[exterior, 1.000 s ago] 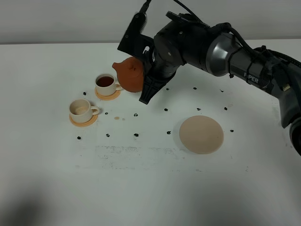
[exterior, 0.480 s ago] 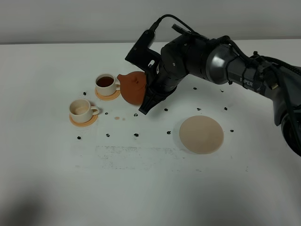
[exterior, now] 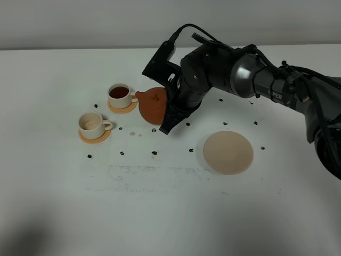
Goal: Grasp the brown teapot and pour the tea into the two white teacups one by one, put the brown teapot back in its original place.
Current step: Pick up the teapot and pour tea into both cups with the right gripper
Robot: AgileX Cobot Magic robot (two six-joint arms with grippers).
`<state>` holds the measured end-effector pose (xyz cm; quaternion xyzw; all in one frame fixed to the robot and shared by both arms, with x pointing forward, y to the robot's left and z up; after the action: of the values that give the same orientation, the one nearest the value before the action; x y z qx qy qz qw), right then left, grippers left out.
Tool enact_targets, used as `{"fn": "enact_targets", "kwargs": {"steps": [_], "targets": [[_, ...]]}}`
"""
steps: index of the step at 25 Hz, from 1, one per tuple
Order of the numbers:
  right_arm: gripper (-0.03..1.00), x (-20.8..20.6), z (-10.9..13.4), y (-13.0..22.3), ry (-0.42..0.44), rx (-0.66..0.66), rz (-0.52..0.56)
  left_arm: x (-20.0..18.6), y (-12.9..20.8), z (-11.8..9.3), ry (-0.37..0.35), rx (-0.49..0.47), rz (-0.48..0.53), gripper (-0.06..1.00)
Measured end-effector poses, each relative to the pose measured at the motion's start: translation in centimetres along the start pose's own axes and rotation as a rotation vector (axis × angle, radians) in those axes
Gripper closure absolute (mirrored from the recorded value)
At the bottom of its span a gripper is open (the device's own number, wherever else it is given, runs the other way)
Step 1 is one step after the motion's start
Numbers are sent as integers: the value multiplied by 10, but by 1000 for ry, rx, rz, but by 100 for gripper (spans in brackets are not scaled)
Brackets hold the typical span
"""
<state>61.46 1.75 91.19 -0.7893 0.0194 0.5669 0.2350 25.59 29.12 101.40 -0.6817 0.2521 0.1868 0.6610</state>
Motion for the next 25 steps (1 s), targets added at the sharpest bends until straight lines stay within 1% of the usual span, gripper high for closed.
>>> {"fn": "enact_targets", "kwargs": {"steps": [2, 6, 11, 14, 16, 20, 25], "targets": [[85, -15, 3, -6, 25, -38, -3, 0, 0, 0, 0, 0, 0, 52], [85, -43, 26, -26, 64, -137, -37, 0, 0, 0, 0, 0, 0, 52], [85, -52, 66, -45, 90, -288, -50, 0, 0, 0, 0, 0, 0, 52], [85, -56, 79, -53, 148, -369, -52, 0, 0, 0, 0, 0, 0, 52], [85, -58, 80, -55, 198, -402, -50, 0, 0, 0, 0, 0, 0, 52], [85, -55, 73, -57, 282, -464, -32, 0, 0, 0, 0, 0, 0, 52], [85, -37, 72, -54, 323, -533, 4, 0, 0, 0, 0, 0, 0, 52]]}}
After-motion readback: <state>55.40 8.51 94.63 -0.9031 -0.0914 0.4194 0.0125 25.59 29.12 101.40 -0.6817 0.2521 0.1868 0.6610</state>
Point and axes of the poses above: a point on each arm's last joint axis where the gripper is mounted, x pointing out along that axis toward the gripper, z along the wrist's bending axis when the last joint is at zero, y = z × x, the point moved 3 cm from there along x, pointing out along that axis toward the gripper, and after that the axes turned 4 degrees about -x, right-handed, at the moved point
